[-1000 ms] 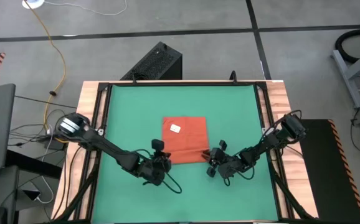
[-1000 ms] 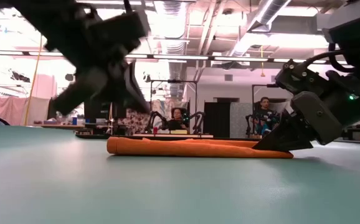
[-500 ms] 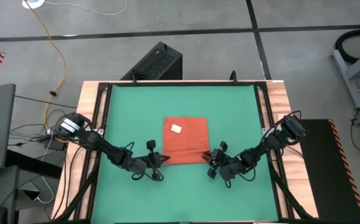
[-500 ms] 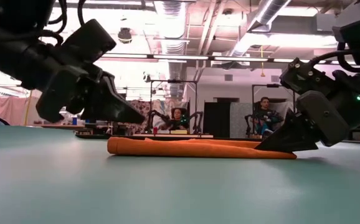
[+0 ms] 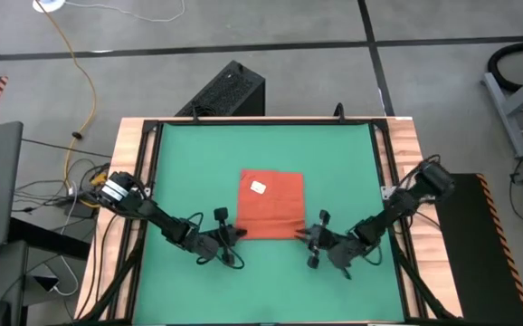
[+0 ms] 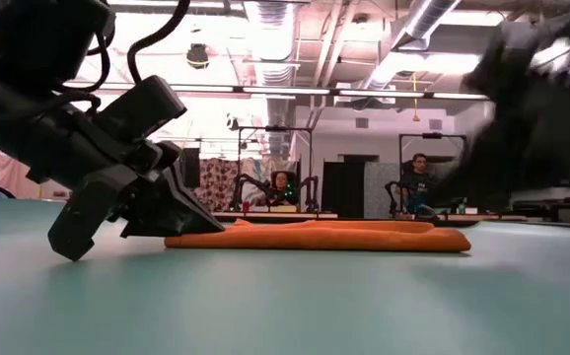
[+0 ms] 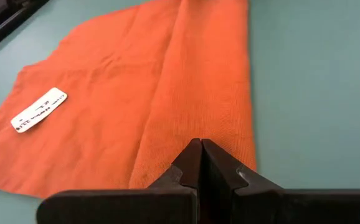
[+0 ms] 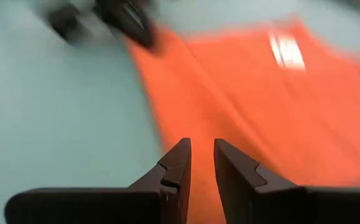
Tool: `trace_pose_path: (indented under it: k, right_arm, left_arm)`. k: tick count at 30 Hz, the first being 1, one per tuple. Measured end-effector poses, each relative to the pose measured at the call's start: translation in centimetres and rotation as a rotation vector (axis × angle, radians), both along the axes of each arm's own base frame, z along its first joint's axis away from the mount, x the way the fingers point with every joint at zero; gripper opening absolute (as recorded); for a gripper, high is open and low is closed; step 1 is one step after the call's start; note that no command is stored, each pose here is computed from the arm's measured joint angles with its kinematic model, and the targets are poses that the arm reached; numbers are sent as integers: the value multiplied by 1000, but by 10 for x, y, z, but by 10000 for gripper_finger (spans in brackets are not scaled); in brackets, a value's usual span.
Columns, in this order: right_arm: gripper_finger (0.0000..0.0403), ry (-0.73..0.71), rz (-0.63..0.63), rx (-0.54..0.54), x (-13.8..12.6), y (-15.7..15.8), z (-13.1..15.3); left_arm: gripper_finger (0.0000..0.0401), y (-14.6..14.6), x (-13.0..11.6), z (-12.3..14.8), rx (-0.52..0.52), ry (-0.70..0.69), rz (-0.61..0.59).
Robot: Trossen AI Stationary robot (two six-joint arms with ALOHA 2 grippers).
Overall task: Roll towel
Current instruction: Roll the orange towel
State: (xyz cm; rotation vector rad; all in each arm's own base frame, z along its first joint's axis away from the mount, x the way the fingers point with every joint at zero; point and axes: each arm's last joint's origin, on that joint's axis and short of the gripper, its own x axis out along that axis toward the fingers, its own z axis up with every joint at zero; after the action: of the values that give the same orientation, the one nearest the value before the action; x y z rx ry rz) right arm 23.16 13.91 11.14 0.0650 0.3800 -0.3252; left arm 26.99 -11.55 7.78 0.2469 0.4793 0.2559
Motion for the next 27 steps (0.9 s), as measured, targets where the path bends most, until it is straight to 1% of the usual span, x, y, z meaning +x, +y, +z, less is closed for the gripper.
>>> trace_pose_path:
  k: [3,6,9,11,15,17,20,27]
  right_arm:
    - [91,-22,97,-100,-6,6,22]
    - [97,-9,226,-156,-11,9,36]
    - [122,33,311,-181,-12,10,37]
    - [151,68,320,-211,-13,8,34]
    - [222,132,298,-246,-10,2,23]
    - [248,151,287,-264,-6,-1,17]
    - [262,188,280,-288,-1,-5,5]
    - [265,260,237,-318,8,-15,-21]
  left_arm:
    - [0,2,-1,-3,1,29,12]
    - [0,5,-2,-4,-1,61,23]
    - [0,7,-3,-6,-13,83,26]
    - [0,8,-3,-7,-17,86,30]
    - [0,9,-3,-7,-14,88,30]
    - [0,10,-2,-7,-15,92,34]
    - [0,11,-2,-8,-18,97,35]
    - [0,14,-1,-8,-20,108,44]
